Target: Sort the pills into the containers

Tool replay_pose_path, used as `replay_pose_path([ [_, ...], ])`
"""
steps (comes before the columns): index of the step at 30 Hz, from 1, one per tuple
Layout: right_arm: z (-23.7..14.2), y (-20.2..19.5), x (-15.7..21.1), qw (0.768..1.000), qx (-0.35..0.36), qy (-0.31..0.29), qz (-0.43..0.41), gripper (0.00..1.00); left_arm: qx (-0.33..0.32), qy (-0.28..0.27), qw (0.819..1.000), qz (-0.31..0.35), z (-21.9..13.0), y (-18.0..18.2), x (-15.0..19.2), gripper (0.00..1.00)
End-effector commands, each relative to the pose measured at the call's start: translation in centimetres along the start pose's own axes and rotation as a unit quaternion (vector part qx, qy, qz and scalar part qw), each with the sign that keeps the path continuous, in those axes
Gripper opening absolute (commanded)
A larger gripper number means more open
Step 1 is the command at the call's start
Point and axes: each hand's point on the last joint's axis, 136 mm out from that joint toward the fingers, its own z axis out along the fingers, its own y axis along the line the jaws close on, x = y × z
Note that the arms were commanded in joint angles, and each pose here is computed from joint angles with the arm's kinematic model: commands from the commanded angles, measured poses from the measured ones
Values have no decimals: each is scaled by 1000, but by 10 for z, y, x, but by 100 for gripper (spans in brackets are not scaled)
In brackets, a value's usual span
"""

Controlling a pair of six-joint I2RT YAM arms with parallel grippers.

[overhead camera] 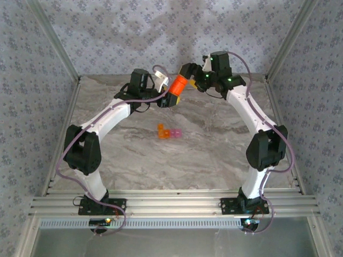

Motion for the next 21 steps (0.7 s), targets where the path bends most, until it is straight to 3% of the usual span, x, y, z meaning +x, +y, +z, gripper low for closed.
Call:
replay_pose_path([
  [1, -10, 9, -4, 1000, 9, -13, 5, 82, 12, -23, 999, 34, -9, -15, -23, 0],
  [16, 4, 24, 12, 1000, -9, 10, -5, 75, 15, -19, 999, 36, -7, -14, -21, 0],
  [21, 4, 27, 15, 1000, -15, 18, -11, 59, 14, -21, 999, 35, -6, -14, -23, 0],
])
